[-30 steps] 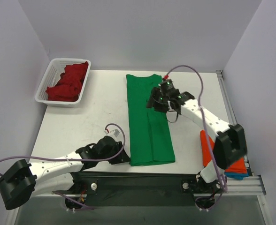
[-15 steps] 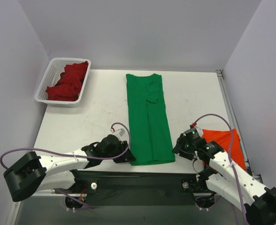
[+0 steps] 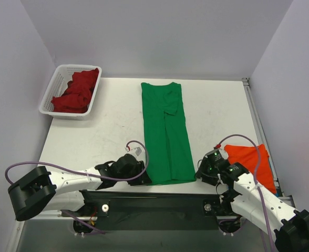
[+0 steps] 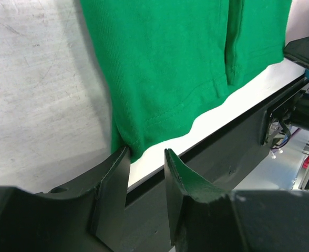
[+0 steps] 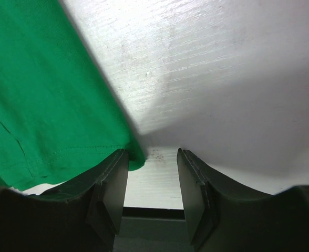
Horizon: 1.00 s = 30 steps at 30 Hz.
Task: Fold and stack the t-shirts
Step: Grab the bottom of the folded rectangular tshirt with both arms
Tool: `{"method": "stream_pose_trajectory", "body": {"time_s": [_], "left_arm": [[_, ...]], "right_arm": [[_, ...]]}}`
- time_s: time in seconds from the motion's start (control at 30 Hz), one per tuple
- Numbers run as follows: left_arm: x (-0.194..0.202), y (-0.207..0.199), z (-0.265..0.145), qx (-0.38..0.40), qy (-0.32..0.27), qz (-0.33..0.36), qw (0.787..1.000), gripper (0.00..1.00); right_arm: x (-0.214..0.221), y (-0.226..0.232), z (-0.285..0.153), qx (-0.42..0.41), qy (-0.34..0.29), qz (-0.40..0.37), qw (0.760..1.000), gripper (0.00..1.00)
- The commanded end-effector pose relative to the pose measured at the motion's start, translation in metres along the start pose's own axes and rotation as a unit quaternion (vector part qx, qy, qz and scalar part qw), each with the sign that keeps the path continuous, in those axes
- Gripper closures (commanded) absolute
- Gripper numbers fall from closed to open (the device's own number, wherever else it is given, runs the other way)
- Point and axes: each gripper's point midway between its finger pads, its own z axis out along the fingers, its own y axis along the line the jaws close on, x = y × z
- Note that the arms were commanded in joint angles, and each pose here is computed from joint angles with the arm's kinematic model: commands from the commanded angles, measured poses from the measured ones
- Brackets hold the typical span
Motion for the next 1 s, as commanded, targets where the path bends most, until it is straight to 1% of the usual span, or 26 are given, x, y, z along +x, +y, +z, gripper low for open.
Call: {"method": "stream_pose_trajectory", "body": {"time_s": [0.0,0.13,0.17,0.23,0.27,0.4,0.5,0.53,0.57,0.67,0.7,0.73,0.8,0.83,0.87,0.93,0.97], "left_arm": [[-0.004,-0.011,-0.003,0.009,-0.013,-0.001,1.000,0.56],[-0.009,-0.022,-0.015,0.026,-0.022,-0.002,0.999,0.55],[-0.009,-0.019,-0.018,0.013,-0.022,-0.003,1.000,0.55],[-0.016,-0.014,-0.023,-0.007,-0.039,-0.001,0.999,0.54],[-0.019,0.000,-0.025,-0.043,-0.050,-0.001,0.998,0.53],[-0.018,0.009,-0.021,-0.059,-0.045,0.005,0.997,0.49],[-0.012,0.008,-0.010,-0.049,-0.031,0.007,0.998,0.48],[-0.013,0.002,-0.005,-0.032,-0.033,0.006,0.999,0.48],[-0.009,0.000,-0.003,-0.023,-0.021,0.005,0.999,0.48],[-0.004,-0.004,0.007,-0.013,-0.014,0.002,1.000,0.49],[-0.002,-0.002,0.010,-0.018,-0.010,-0.002,1.000,0.51],[0.002,-0.002,0.011,-0.017,-0.007,0.000,1.000,0.55],[0.004,0.000,0.012,-0.022,-0.008,-0.003,1.000,0.57],[0.007,0.000,0.013,-0.024,-0.005,-0.001,1.000,0.63],[0.009,0.002,0.013,-0.027,-0.005,0.000,1.000,0.67],[0.008,0.001,0.013,-0.024,-0.007,-0.004,1.000,0.74],[0.009,0.001,0.013,-0.024,-0.006,-0.005,1.000,0.89]], "right_arm": [[0.006,-0.005,0.002,0.007,0.008,0.001,1.000,0.57],[0.008,-0.003,0.002,0.003,0.011,-0.001,1.000,0.57],[0.008,-0.003,0.002,0.002,0.012,-0.001,1.000,0.58],[0.008,-0.002,0.002,0.000,0.012,-0.002,1.000,0.58],[0.008,-0.001,0.002,-0.002,0.012,-0.002,1.000,0.58],[0.009,0.003,0.000,-0.011,0.013,-0.002,1.000,0.58],[0.010,0.002,0.001,-0.009,0.015,-0.002,1.000,0.58],[0.011,0.001,0.001,-0.007,0.016,-0.002,1.000,0.58],[0.011,0.001,0.002,-0.005,0.016,-0.001,1.000,0.58],[0.013,-0.001,0.004,-0.003,0.017,0.000,1.000,0.64],[0.013,0.000,0.004,-0.004,0.017,-0.001,1.000,0.66],[0.013,-0.001,0.005,-0.004,0.018,-0.001,1.000,0.67],[0.014,0.000,0.006,-0.006,0.018,0.000,1.000,0.69],[0.014,0.001,0.006,-0.006,0.018,0.000,1.000,0.69],[0.014,0.000,0.007,-0.006,0.019,-0.001,1.000,0.71],[0.014,0.003,0.007,-0.011,0.020,-0.002,1.000,0.77],[0.014,0.005,0.007,-0.016,0.020,-0.002,1.000,0.81]]}}
